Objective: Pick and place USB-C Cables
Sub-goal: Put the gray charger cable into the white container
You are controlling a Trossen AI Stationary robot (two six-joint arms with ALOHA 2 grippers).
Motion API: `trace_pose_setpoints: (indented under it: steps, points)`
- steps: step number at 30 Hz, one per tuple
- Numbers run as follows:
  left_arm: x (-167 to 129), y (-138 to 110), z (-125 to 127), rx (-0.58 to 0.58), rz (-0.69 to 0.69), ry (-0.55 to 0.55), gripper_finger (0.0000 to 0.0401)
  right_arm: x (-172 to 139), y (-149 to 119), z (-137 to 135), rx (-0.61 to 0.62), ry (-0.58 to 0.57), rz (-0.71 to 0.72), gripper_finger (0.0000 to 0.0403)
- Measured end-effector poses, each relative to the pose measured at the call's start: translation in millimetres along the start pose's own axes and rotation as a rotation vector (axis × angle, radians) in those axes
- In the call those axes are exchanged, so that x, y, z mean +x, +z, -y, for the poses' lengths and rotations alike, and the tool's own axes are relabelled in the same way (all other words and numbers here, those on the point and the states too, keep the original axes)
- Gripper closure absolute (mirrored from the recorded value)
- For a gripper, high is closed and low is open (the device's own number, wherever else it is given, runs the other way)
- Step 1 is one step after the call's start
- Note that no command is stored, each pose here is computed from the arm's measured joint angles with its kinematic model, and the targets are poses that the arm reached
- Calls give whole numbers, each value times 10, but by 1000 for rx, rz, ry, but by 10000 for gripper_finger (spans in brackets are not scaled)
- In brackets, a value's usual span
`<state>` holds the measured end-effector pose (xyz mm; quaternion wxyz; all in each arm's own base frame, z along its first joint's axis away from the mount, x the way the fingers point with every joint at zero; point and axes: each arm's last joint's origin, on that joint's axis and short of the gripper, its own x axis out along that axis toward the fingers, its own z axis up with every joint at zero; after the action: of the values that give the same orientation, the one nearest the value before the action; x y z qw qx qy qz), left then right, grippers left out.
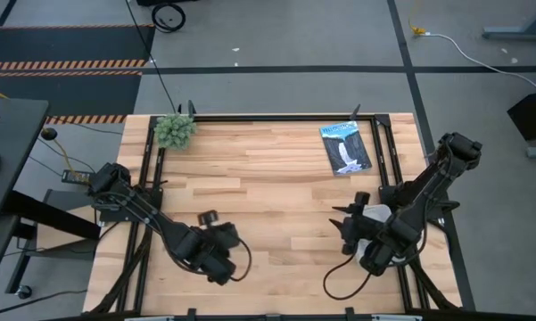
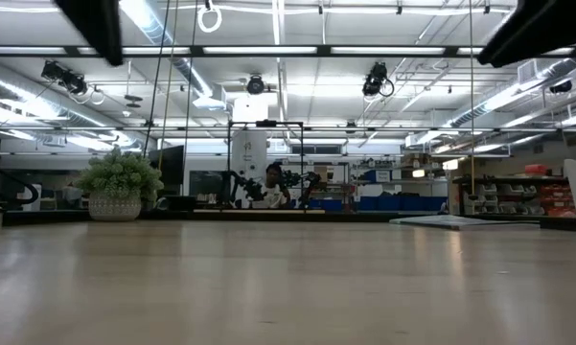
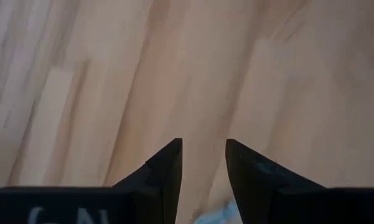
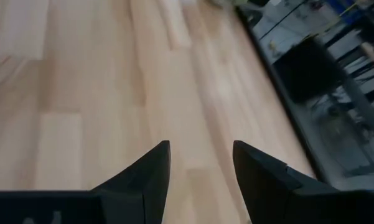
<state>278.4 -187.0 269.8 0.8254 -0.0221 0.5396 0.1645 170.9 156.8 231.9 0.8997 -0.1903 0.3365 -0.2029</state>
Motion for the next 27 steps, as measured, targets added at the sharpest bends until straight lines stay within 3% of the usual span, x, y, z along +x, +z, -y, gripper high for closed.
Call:
trace_pose_setpoints:
  steps: [6,12,18,27]
  points:
    - [159,-173,-12,50,-190,43,271,3,73,-50,51,-28,93,222]
    - [344,-352,15,104,-366,-70,271,-34,66,-161,12,28,102,222]
    - [504,-503,84,337,-346,-160,271,-53,-3,-220,24,62,109,222]
    - [752,-613,123,487,-269,-259,271,16,-139,-310,69,139,86,222]
